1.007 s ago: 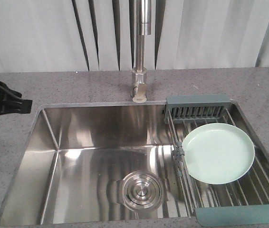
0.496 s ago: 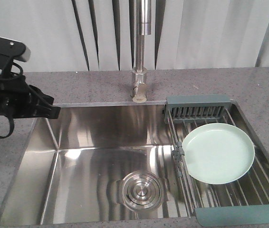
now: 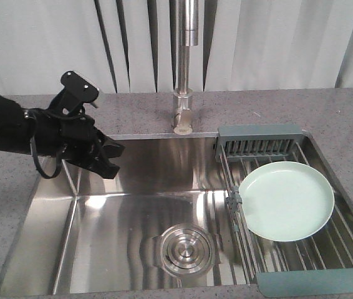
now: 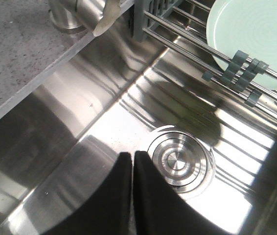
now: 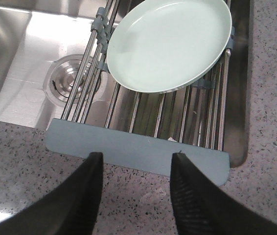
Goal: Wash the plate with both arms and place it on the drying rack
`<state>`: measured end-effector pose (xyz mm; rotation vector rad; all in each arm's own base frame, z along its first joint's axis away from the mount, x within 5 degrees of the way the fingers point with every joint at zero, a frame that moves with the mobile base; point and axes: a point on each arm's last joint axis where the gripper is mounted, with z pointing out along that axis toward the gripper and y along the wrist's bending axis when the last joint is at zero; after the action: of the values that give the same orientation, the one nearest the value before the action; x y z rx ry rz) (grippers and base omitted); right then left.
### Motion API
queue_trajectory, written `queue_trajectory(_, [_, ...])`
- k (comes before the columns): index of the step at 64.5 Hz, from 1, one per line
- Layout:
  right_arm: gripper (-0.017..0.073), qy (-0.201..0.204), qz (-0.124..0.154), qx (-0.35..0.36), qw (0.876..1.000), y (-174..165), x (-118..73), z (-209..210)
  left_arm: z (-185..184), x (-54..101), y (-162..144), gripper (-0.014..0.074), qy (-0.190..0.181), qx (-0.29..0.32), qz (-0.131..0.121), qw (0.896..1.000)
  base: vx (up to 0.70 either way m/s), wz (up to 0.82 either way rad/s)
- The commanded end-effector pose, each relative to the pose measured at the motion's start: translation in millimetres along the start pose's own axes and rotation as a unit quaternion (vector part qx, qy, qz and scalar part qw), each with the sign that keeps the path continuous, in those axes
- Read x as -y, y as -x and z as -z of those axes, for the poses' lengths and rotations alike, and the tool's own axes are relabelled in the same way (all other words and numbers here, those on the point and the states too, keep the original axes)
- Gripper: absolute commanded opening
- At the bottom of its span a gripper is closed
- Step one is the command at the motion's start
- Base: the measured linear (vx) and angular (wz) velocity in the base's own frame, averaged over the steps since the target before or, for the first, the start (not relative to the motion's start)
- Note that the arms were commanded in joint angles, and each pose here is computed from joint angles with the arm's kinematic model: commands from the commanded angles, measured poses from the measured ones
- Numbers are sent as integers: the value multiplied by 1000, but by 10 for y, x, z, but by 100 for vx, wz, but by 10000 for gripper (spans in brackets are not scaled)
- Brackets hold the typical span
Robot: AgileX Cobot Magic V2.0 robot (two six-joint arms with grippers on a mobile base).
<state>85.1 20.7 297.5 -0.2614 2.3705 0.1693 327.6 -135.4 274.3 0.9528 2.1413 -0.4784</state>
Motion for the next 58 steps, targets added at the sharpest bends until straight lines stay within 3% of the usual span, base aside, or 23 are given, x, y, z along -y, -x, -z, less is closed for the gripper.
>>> queue_trajectory(1, [316,-4,2,36,999,102,3,54,64,11,308,-8,-8,45,-11,999,0,0])
queue_trajectory(13, [316,-3,1,36,999,103,2,54,-163,-4,551,-8,-21,57,-36,998,0,0])
queue_trajectory(33, [316,-3,1,36,999,103,2,54,-599,49,864,-8,-39,76,-99,991,0,0])
queue_trajectory(58, [316,-3,1,36,999,103,2,54,-926,-51,1109,-8,-37,103,-116,987,0,0])
